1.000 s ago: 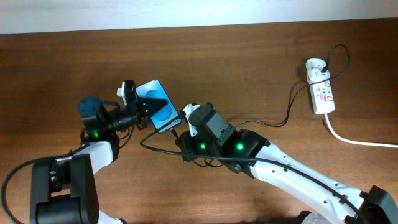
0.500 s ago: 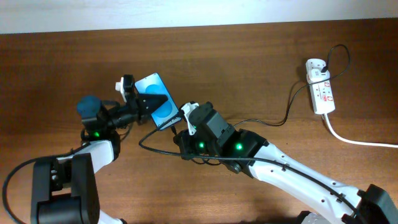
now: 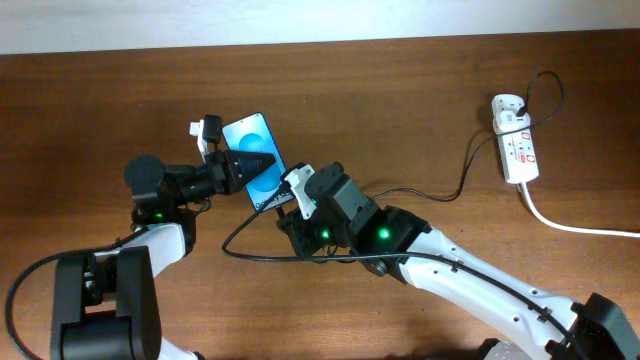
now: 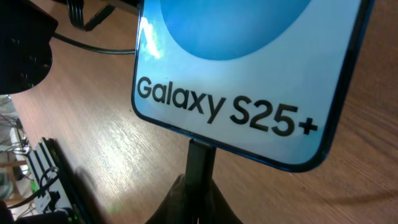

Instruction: Plug charger to phone and switch on socket

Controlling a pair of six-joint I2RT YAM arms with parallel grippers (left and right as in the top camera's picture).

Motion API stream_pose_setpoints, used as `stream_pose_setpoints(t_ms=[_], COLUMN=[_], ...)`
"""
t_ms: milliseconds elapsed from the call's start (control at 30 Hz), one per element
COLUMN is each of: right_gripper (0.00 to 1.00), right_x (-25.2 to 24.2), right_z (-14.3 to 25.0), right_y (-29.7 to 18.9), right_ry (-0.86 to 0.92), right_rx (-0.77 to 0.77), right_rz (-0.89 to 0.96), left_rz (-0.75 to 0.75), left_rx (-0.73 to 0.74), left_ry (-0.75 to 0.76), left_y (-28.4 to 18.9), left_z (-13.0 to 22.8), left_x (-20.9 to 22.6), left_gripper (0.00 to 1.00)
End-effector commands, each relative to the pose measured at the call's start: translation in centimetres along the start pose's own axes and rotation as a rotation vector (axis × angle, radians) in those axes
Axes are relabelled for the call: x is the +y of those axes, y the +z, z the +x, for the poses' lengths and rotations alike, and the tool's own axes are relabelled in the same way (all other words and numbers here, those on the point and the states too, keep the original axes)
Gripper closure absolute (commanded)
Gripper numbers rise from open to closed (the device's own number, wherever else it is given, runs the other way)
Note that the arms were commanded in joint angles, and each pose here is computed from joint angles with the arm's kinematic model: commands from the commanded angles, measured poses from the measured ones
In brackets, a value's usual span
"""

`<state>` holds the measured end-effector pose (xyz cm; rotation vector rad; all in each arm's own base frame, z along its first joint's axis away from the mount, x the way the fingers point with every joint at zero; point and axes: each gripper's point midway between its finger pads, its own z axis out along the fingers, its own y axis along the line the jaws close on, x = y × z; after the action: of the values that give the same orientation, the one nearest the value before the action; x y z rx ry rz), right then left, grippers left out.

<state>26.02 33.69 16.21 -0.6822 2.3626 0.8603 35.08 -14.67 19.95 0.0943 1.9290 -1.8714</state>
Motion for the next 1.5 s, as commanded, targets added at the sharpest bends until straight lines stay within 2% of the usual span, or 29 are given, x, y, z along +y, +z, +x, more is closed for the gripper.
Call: stream_pose_setpoints(t_ms=[0,300,433,533,567,800,867,1000,1033,1233,1300,1467], right_gripper=[0.96,0.95,0.94,0.86,0.79,0.53,0.46,0.18,0.15,0.13,0.09,0.08], right_x=[-0.5,0.6,0.4,-0.1,-0.4,0.0,0.1,-2.4,-2.8,-4.4,-4.2,-4.2], right_z=[-7.0,-10.6,-10.2,-8.7,-8.1,-5.9,-6.3,-9.2,-10.3,-13.8,-14.9,-14.5], right_y=[-2.0,-3.8,-3.7,-3.6,-3.6,-4.8,-5.4,-7.3,-7.8,-9.9,-11.0,-12.1], right_ry=[-0.032,-0.067,-0.062,-0.043,-0.037,-0.023,-0.026,-0.024,-0.023,0.002,-0.005,-0.053], right_rx=[-0.215,-0.315,-0.294,-0.233,-0.208,-0.125,-0.145,-0.295,-0.347,-0.488,-0.527,-0.511], right_rz=[0.054,0.049,0.055,0.076,0.085,0.076,0.079,0.256,0.290,0.322,0.317,0.339], left_rz=[0.071,0.083,0.101,0.097,0.093,0.066,0.060,0.033,0.028,0.024,0.022,-0.073], left_rx=[0.239,0.261,0.300,0.289,0.271,0.186,0.166,0.086,0.073,0.061,0.058,-0.031], left_ry=[-0.001,0.029,0.038,0.038,0.052,0.079,0.087,0.125,0.124,0.123,0.122,-0.018], left_y=[0.7,1.1,2.1,2.0,1.8,1.8,1.8,2.0,2.1,2.1,2.1,2.3], left_z=[4.7,5.6,6.9,6.6,6.3,4.7,4.4,3.0,2.8,2.6,2.5,1.6], left_x=[-1.2,-1.2,-1.4,-1.4,-1.2,-0.8,-0.7,-0.2,-0.2,-0.1,-0.1,2.7], left_gripper=[1.00,1.00,1.00,1.00,1.00,1.00,1.00,1.00,1.00,1.00,1.00,1.00])
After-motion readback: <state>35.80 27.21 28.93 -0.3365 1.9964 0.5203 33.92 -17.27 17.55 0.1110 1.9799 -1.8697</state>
